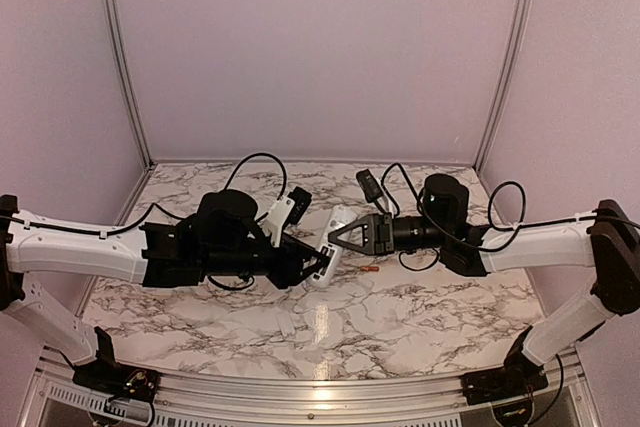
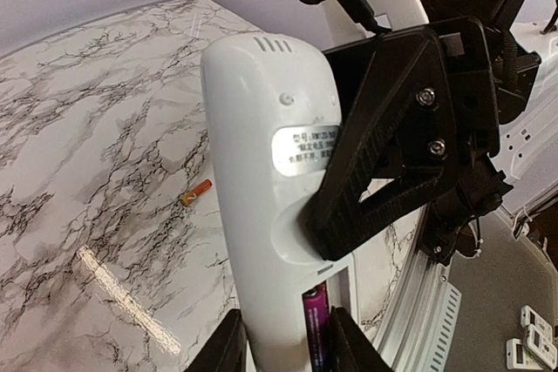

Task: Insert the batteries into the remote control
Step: Load the battery into the battery compartment.

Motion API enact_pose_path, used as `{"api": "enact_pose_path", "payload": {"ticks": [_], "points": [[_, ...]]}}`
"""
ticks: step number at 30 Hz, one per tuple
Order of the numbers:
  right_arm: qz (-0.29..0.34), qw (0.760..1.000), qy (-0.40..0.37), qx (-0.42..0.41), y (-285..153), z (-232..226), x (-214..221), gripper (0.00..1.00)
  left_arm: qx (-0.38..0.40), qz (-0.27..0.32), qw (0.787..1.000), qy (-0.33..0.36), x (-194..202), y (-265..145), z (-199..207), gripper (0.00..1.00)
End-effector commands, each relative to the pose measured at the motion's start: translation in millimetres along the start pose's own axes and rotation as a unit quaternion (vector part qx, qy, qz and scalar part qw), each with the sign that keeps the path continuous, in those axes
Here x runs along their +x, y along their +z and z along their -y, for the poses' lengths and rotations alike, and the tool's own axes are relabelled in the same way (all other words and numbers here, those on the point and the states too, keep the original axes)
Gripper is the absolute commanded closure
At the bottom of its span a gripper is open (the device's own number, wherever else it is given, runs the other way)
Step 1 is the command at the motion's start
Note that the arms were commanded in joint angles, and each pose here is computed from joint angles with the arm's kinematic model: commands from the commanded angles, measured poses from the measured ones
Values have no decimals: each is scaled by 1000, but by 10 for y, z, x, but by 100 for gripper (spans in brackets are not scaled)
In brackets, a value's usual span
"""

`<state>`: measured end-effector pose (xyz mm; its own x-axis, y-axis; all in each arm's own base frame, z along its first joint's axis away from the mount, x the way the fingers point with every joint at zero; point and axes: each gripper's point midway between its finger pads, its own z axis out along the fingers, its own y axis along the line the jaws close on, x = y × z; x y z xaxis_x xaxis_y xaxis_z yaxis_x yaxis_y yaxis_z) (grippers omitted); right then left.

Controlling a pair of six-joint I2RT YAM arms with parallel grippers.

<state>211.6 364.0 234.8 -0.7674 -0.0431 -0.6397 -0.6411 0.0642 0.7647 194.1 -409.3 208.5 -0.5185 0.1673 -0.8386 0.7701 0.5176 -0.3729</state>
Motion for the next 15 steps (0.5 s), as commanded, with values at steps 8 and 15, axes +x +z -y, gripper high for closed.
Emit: {"api": "enact_pose_path", "payload": {"ticks": [8,15], "points": [[51,997,6,57,-440,293,-318,100,-11,4,998,60,-225,-75,-59,12],[115,982,41,146,-1128,777,-421,100,-82,-54,983,152,-242,193,-369,1]]}}
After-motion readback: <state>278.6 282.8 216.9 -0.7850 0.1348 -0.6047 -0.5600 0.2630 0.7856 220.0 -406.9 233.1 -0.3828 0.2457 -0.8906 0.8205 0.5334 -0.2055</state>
